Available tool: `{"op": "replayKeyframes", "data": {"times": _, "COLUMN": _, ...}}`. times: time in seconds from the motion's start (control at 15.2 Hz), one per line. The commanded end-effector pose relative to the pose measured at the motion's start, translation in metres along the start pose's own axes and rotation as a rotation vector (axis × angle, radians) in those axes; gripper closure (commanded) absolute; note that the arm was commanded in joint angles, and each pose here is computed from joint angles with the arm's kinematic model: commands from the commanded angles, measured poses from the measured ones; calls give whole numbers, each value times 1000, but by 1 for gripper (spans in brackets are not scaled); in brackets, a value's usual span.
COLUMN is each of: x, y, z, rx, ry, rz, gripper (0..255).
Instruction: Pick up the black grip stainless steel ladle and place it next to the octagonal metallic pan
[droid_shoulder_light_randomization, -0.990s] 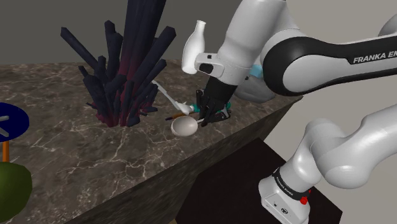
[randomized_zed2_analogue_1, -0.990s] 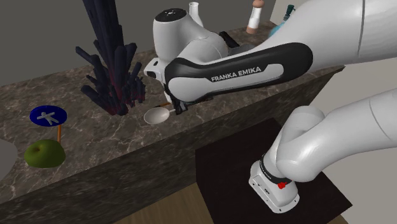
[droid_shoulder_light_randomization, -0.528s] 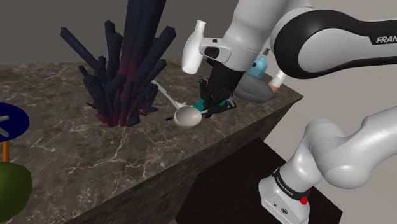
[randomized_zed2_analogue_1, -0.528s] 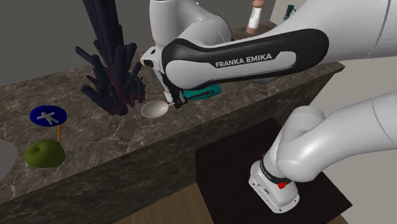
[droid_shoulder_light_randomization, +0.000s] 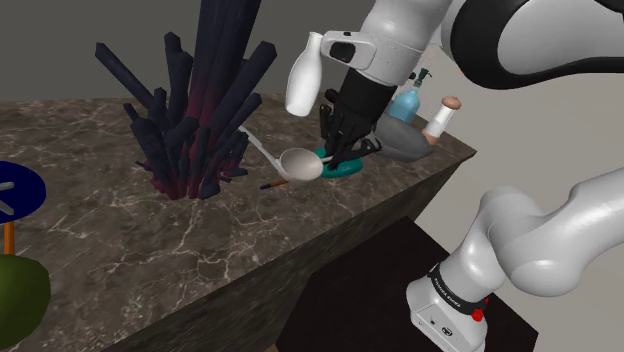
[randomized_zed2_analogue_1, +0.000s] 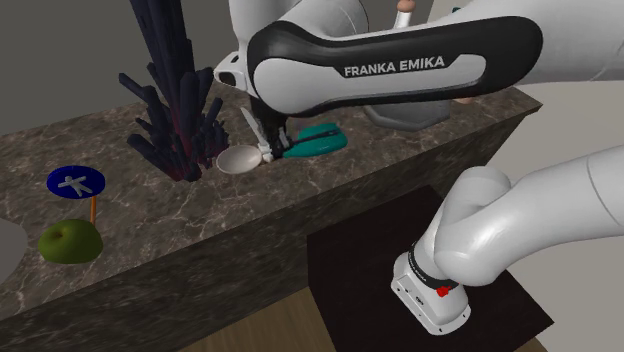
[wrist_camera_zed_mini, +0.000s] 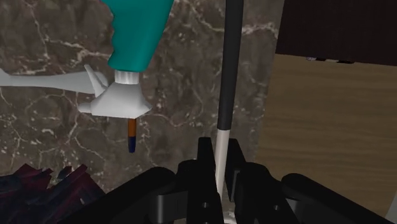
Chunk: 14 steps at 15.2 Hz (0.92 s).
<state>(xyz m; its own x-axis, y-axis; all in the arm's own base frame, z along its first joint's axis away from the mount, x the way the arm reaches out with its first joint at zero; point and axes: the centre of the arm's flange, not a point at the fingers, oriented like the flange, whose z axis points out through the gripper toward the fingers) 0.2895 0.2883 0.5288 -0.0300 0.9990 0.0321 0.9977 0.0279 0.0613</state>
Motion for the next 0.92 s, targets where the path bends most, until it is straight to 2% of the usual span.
{"op": "replayKeyframes", "data": {"times": 0.0, "x": -14, "y": 0, "z": -4, "rx": 0, "ry": 0, "rz": 0, "gripper": 255}}
{"op": "replayKeyframes", "data": {"times": 0.86, "x": -185, "y": 4, "z": -9, "rx": 0, "ry": 0, "rz": 0, "gripper": 255}}
